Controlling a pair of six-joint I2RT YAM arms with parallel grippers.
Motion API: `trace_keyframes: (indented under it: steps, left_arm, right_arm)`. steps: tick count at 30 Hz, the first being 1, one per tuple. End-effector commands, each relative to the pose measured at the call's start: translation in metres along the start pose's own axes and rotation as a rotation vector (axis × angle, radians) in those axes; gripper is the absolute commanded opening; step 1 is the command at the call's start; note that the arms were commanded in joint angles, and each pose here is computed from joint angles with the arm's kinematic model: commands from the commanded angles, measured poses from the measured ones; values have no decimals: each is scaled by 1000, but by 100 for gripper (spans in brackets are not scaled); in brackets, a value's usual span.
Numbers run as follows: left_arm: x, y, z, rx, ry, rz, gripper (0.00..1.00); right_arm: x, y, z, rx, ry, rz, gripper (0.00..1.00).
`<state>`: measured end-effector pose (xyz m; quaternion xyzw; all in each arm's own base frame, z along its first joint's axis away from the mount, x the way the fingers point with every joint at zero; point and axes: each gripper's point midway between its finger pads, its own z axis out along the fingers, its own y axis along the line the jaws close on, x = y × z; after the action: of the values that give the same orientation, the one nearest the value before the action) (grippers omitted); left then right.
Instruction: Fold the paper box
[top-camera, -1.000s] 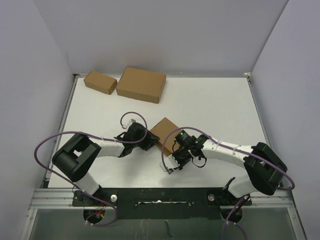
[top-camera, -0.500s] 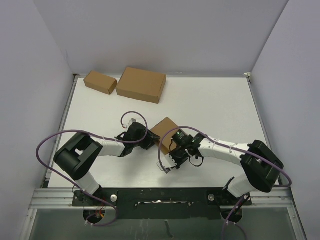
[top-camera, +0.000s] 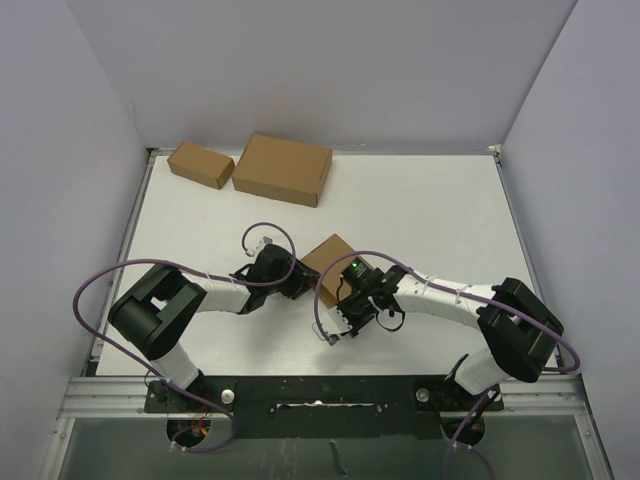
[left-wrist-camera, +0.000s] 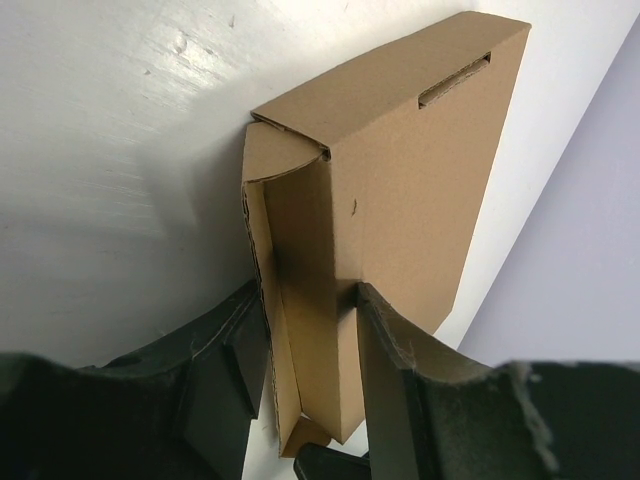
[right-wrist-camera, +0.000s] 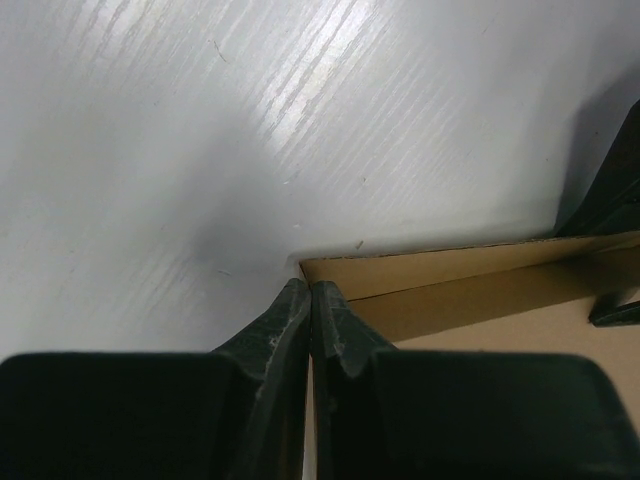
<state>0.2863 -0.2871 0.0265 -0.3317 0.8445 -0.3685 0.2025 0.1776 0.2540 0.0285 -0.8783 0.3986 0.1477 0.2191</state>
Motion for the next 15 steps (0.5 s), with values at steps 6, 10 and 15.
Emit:
trace_keyframes:
  steps: [6,10,15]
  left_arm:
    - [6,43,4,-140,24,18,36]
    - [5,44,4,-142,23,15,35]
    - [5,43,4,-139,25,14,36]
  right_arm:
    - [3,-18,-7,47,2,3,3]
    - [7,-21,-13,65,-5,21,3]
    - [7,-20,-15,66,-7,20,4]
